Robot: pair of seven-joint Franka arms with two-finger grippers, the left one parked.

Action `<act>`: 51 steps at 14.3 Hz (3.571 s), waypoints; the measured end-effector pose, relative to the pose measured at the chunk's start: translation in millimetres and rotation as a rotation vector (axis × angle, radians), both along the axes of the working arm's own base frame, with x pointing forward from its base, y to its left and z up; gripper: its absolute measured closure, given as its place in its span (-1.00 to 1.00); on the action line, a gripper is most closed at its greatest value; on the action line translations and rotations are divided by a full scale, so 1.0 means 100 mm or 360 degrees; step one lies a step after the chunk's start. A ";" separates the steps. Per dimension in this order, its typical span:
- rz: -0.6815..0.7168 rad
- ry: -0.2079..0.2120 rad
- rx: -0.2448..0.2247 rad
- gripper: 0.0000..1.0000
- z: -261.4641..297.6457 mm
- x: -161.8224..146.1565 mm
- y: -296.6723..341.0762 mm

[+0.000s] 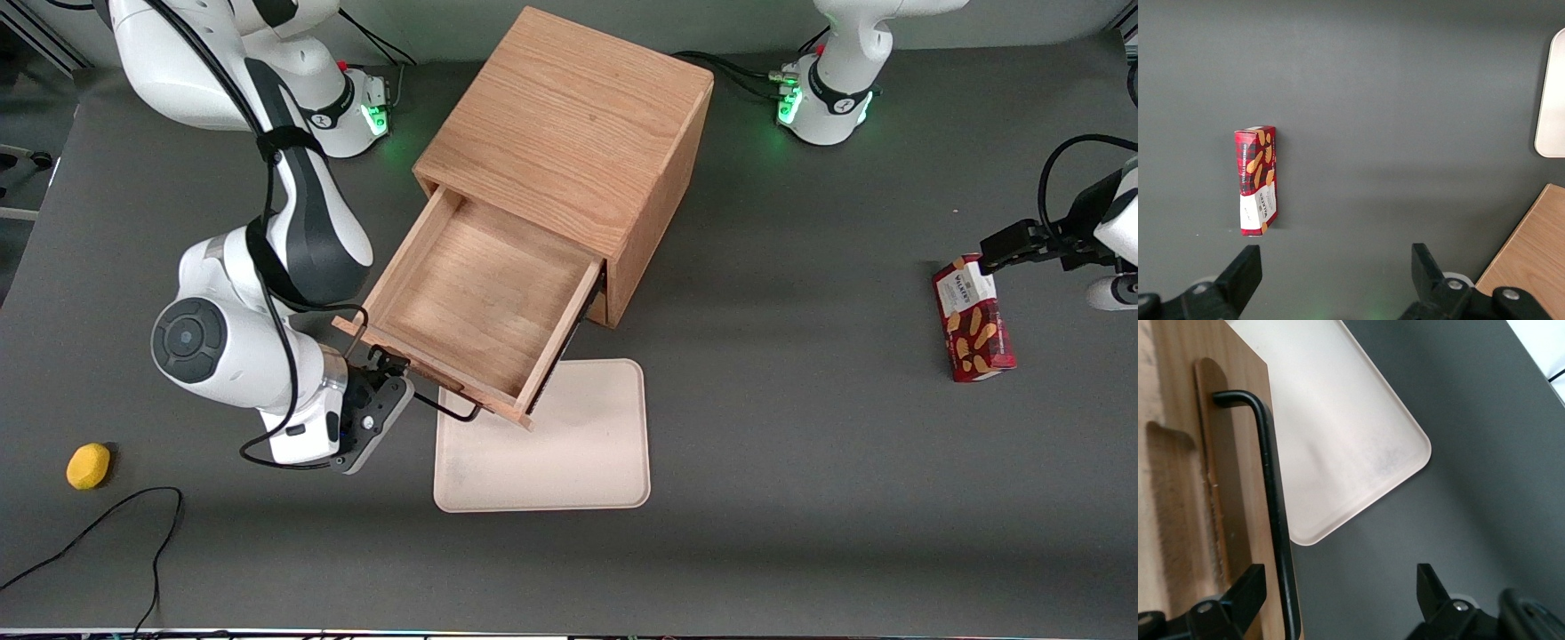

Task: Open upper drawer

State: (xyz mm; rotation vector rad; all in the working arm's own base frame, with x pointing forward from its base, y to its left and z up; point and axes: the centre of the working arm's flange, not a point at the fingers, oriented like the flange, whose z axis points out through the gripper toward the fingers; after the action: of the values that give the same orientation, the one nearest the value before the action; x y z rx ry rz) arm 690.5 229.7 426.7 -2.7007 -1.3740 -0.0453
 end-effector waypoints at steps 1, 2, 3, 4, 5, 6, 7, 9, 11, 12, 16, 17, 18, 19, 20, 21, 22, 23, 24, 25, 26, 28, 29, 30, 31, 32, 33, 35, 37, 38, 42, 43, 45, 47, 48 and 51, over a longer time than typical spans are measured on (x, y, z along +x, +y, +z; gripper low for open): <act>-0.0001 0.0003 0.0000 -1.00 0.05 0.00 -0.02; -0.0003 0.0010 0.0000 -1.00 0.11 -0.02 -0.04; -0.0004 0.0014 0.0002 -1.00 0.17 -0.04 -0.06; -0.0006 0.0017 0.0004 -1.00 0.24 -0.05 -0.09; -0.0006 0.0021 0.0005 -1.00 0.33 -0.08 -0.11; -0.0005 0.0022 0.0008 -1.00 0.41 -0.10 -0.13; -0.0003 0.0023 0.0011 -1.00 0.50 -0.13 -0.14; 0.0000 0.0023 0.0016 -1.00 0.65 -0.19 -0.15; -0.0015 0.0030 0.0019 -1.00 0.81 -0.26 -0.18; -0.0027 0.0030 0.0022 -1.00 0.90 -0.29 -0.19; -0.0145 0.0023 0.0036 -1.00 1.35 -0.48 -0.27; -0.0182 0.0017 0.0042 -1.00 1.47 -0.54 -0.31; -0.0224 0.0005 0.0049 -1.00 1.60 -0.59 -0.35; -0.0266 0.0004 0.0052 -1.00 1.71 -0.65 -0.40; -0.0311 0.0002 0.0056 -1.00 1.82 -0.70 -0.47; -0.0350 -0.0003 0.0062 -1.00 1.91 -0.76 -0.56; -0.0383 -0.0010 0.0070 -1.00 1.99 -0.80 -0.66; -0.0417 -0.0013 0.0077 -1.00 2.05 -0.85 -0.77; -0.0450 -0.0013 0.0082 -1.00 2.10 -0.90 -0.89; -0.0481 -0.0013 0.0087 -1.00 2.14 -0.94 -1.01; -0.0509 -0.0015 0.0087 -1.00 2.17 -0.98 -1.14; -0.0563 -0.0028 0.0083 -1.00 2.24 -1.05 -1.37; -0.0591 -0.0033 0.0084 -1.00 2.27 -1.07 -1.48; -0.0622 -0.0030 0.0084 -1.00 2.28 -1.09 -1.60; -0.0656 -0.0020 0.0084 -1.00 2.26 -1.12 -1.73; -0.0684 -0.0007 0.0083 -1.00 2.24 -1.14 -1.84; -0.0704 0.0003 0.0083 -1.00 2.22 -1.17 -1.92; -0.0719 -0.0005 0.0028 -1.00 2.21 -1.22 -2.01; -0.0750 -0.0014 -0.0039 -1.00 2.20 -1.24 -2.05; -0.0810 -0.0010 -0.0053 -1.00 2.20 -1.24 -2.06; -0.1102 0.0017 -0.0064 -1.00 2.18 -1.24 -2.11; -0.1151 0.0022 -0.0065 -1.00 2.18 -1.24 -2.12; -0.1259 0.0026 -0.0065 -1.00 2.18 -1.24 -2.19; -0.1320 0.0027 -0.0067 -1.00 2.18 -1.24 -2.34; -0.1332 0.0025 -0.0072 -1.00 2.18 -1.24 -2.38; -0.1380 0.0017 -0.0095 -1.00 2.18 -1.24 -2.41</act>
State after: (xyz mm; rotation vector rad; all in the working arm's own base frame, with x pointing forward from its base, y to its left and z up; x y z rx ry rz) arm 566.8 -11.0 644.7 -3.0972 -0.1147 -0.0594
